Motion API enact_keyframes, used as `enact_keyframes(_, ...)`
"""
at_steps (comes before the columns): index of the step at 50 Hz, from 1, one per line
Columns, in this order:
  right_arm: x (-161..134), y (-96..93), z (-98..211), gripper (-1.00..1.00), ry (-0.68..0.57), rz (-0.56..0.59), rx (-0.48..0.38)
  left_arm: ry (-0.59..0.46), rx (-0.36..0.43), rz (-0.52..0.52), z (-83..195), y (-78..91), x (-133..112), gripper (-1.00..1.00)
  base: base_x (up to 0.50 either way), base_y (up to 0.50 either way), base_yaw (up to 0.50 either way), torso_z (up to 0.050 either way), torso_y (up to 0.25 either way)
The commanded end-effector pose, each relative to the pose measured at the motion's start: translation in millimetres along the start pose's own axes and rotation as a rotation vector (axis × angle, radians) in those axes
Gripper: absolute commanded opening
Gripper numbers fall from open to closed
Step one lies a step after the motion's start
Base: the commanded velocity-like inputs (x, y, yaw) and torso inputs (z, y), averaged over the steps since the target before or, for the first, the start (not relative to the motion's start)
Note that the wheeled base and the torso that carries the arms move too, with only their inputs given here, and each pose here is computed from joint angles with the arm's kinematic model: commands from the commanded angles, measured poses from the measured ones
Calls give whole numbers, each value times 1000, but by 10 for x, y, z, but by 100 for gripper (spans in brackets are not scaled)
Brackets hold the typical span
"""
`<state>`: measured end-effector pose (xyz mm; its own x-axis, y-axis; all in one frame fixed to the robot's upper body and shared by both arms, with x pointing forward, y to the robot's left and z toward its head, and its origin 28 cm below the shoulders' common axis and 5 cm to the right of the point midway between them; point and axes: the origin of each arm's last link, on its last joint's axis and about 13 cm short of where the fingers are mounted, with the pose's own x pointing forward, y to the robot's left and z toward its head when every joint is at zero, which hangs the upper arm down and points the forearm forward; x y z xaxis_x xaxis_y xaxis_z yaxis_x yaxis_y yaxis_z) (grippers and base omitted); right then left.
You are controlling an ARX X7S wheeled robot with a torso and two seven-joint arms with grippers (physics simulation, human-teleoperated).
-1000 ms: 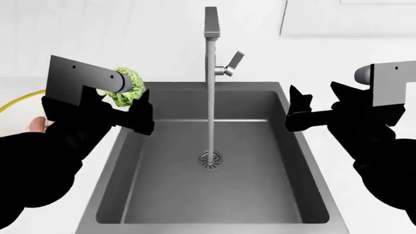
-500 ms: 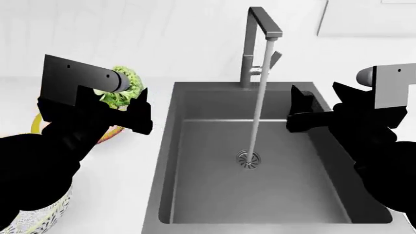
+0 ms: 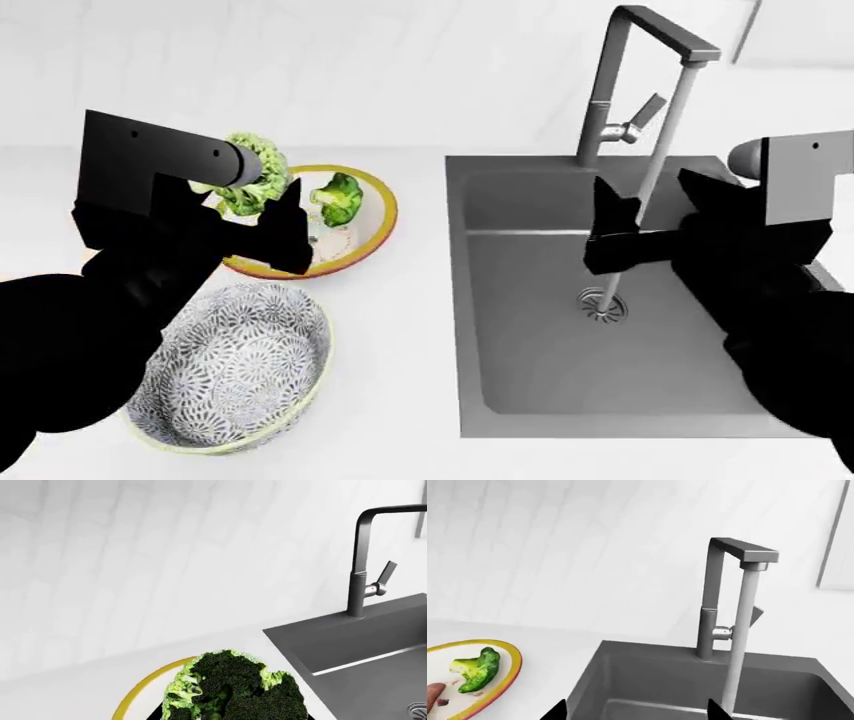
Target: Pick the sweet potatos and broccolis from the sink and place them in one bowl. Place the broccoli in the other bowl. Then turn off the sink faucet.
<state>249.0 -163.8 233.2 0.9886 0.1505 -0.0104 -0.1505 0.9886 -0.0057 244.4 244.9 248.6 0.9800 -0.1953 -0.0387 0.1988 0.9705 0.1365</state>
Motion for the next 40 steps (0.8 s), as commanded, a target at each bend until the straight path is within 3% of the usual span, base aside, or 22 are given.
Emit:
enact_keyframes(1, 4, 6, -19, 100, 1, 7, 0, -10, -27, -21, -6, 6, 16, -100, -320, 461, 0, 0, 0)
enact_keyframes(11, 0, -1, -10, 100, -4, 9, -5, -1, -32, -32, -36, -8, 27, -100, -333, 422, 0, 0, 0)
enact_keyframes(23, -17, -3, -19, 100, -11, 9, -17, 2, -38, -48, -52, -45, 56, -100, -14, 336, 0, 0, 0)
enact_keyframes(30, -19, -2, -13, 100, -15, 15, -23, 2, -46, -76, -46, -62, 61, -100, 0, 42, 0, 0, 0)
enact_keyframes(40, -14, 2, -38, 100, 12, 23, -17, 72, -113, -297, 68, -184, 36, -100, 0, 0, 0, 1, 0)
